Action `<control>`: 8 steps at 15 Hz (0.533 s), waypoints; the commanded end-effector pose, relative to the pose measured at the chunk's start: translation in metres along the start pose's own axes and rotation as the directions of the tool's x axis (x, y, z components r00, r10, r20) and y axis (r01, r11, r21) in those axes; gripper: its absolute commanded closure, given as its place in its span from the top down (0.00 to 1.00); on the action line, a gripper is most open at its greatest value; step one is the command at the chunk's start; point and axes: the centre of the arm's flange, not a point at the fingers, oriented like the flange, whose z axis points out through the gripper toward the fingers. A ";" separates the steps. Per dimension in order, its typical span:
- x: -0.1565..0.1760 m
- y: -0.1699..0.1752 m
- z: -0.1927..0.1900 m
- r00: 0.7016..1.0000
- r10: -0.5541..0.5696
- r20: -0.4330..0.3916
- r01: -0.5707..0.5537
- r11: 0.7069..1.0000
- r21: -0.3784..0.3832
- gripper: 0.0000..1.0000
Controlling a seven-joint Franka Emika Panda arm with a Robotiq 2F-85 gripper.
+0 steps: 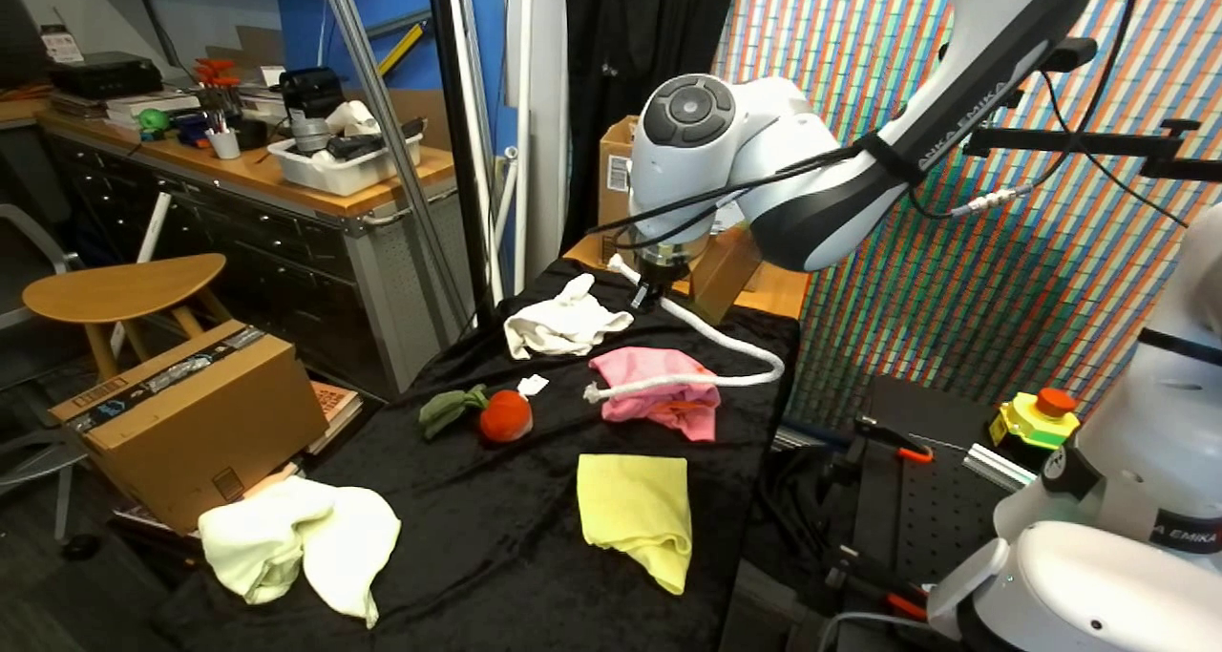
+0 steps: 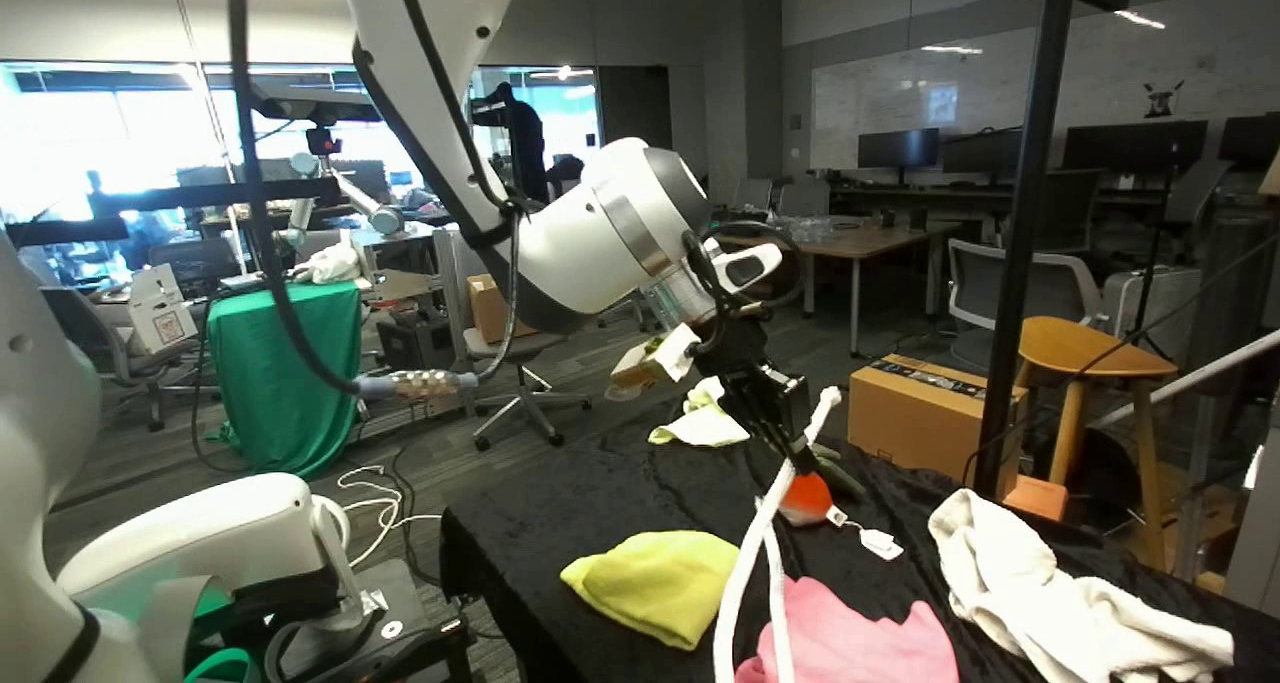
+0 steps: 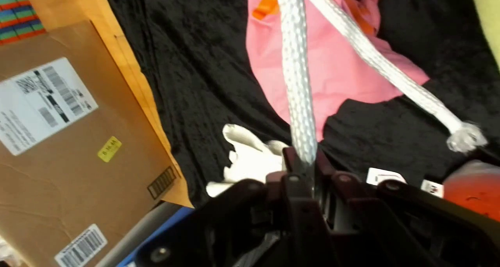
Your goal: Pile all the objects closer to you
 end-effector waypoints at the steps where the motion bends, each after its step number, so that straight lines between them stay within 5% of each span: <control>1: 0.031 -0.033 -0.003 0.996 -0.078 -0.047 0.082 0.993 0.088 0.09; 8: 0.054 -0.084 0.017 0.988 -0.144 -0.053 0.151 0.975 0.164 0.09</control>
